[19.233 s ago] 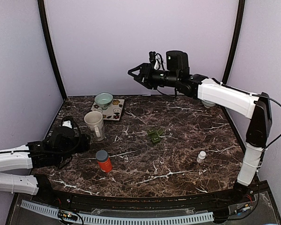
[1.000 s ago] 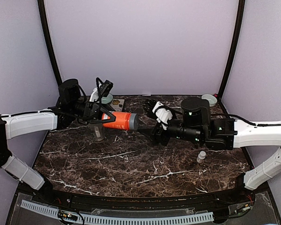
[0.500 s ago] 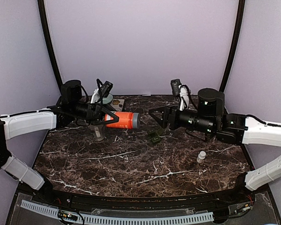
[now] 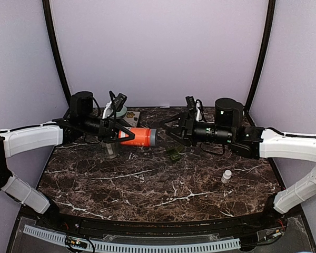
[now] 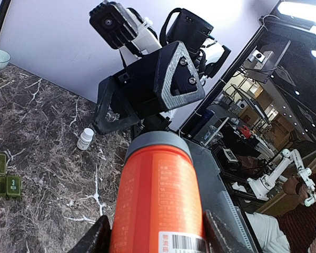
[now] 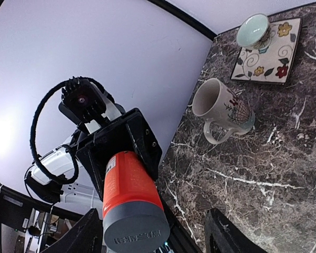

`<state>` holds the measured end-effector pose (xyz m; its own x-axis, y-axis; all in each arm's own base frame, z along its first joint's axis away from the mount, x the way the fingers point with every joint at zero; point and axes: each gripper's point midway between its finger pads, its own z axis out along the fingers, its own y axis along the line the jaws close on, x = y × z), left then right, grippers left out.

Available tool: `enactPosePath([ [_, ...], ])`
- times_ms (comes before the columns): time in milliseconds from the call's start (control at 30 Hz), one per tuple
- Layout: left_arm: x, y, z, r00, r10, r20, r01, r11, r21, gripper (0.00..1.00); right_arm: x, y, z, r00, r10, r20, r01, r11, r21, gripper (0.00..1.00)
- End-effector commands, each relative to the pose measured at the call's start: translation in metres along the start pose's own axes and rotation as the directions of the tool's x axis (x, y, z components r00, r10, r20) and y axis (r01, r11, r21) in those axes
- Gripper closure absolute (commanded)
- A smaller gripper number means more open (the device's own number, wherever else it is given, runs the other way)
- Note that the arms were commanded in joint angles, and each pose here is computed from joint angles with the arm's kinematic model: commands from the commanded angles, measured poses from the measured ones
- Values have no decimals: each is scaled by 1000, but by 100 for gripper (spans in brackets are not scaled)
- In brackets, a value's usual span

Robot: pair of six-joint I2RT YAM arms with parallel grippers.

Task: Sort the pills into containers
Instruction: Unscrew the lid of the pill bottle.

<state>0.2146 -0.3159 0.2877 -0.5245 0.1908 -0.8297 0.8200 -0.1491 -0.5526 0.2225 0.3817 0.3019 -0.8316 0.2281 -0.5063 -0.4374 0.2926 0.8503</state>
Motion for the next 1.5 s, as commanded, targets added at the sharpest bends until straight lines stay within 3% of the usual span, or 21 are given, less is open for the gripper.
enactPosePath([
  [0, -20, -19, -2, 994, 110, 17, -110, 994, 11, 100, -7, 32, 1, 997, 69, -30, -72, 987, -141, 33],
  [1133, -24, -8, 5, 993, 116, 11, -116, 993, 2, 100, 19, 38, 22, 980, 84, -181, -119, 973, -195, 32],
  [1300, -24, -7, 5, 993, 117, 10, -117, 993, -4, 100, 21, 42, 24, 979, 65, -193, -104, 975, -196, 39],
  [1467, -24, -7, 5, 993, 119, 10, -119, 993, -3, 100, 25, 40, 27, 978, 23, -208, -60, 983, -176, 63],
])
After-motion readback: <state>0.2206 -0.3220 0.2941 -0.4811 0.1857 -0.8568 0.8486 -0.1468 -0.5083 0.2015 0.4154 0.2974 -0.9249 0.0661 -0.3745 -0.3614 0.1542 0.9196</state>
